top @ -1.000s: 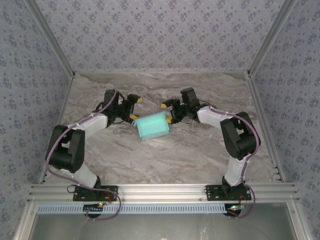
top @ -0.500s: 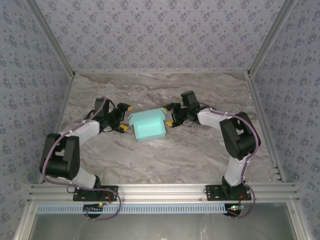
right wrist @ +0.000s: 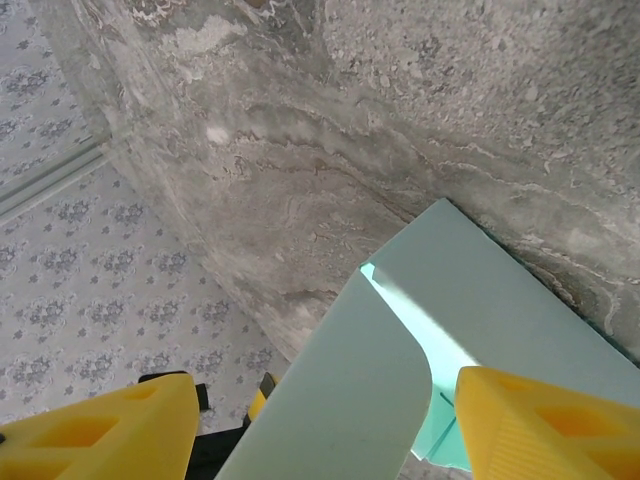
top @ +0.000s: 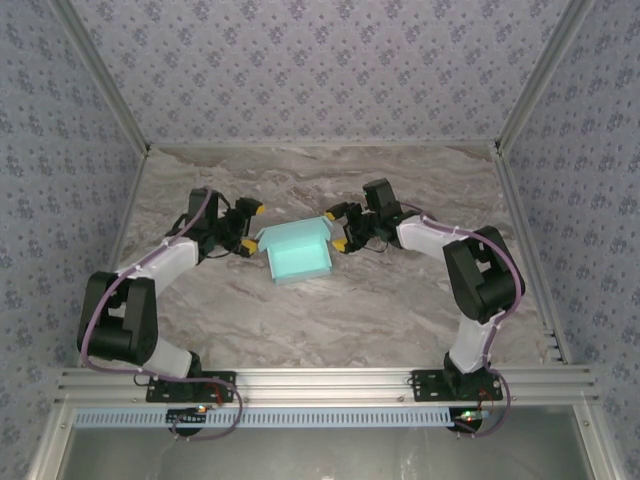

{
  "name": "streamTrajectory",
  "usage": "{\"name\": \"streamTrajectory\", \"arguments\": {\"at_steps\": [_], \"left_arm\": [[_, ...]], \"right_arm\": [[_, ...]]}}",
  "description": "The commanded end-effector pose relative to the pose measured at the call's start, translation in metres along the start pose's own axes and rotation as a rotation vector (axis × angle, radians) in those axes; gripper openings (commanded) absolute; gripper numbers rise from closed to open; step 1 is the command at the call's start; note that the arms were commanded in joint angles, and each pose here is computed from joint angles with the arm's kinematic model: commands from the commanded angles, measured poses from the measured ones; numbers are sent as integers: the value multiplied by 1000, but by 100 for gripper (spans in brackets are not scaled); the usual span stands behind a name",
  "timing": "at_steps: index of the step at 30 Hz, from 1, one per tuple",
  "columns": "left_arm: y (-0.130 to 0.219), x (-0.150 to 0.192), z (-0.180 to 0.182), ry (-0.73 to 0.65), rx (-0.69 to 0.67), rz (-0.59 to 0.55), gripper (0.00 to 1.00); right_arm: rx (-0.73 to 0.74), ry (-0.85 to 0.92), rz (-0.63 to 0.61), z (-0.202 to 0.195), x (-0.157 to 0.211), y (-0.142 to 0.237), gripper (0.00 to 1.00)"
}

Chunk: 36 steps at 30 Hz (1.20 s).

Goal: Fold the paper box

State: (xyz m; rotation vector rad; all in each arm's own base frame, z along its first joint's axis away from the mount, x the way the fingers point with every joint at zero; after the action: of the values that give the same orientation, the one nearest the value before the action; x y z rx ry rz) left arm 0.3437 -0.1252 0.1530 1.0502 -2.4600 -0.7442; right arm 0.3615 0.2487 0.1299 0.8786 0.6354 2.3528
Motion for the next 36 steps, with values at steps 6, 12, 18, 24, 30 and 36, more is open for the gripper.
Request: {"name": "streamTrajectory", "arguments": {"at_steps": [6, 12, 18, 24, 30, 36], "left_arm": [[4, 8, -17, 8, 28, 19, 87], [2, 15, -22, 6, 39, 37, 87], [1, 17, -20, 25, 32, 34, 87], [-2, 19, -25, 38, 33, 37, 87], [-6, 26, -30, 36, 31, 45, 87], [-13, 32, -33, 44, 24, 60, 87]], "right_arm": [[-28, 48, 26, 21, 12, 9, 70], [-34, 65, 39, 25, 21, 8, 69], [-34, 74, 45, 26, 27, 7, 67], [-23, 80, 45, 23, 31, 3, 64], [-7, 80, 42, 16, 30, -1, 62], [10, 71, 41, 10, 27, -4, 60]]}}
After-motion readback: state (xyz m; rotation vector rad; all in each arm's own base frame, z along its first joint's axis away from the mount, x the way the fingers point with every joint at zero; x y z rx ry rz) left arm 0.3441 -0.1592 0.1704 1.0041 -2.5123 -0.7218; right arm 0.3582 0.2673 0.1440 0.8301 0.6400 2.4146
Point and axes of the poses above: each hand's point on the last joint's axis, 136 mm out from that joint toward the fingers, its own y axis back along the fingers, its own z axis along the line the jaws close on, x = y × z, the point moved 5 cm from there along y, back along the fingers, and after that the axes turned 7 degrees about -y, right-handed, at the moved point
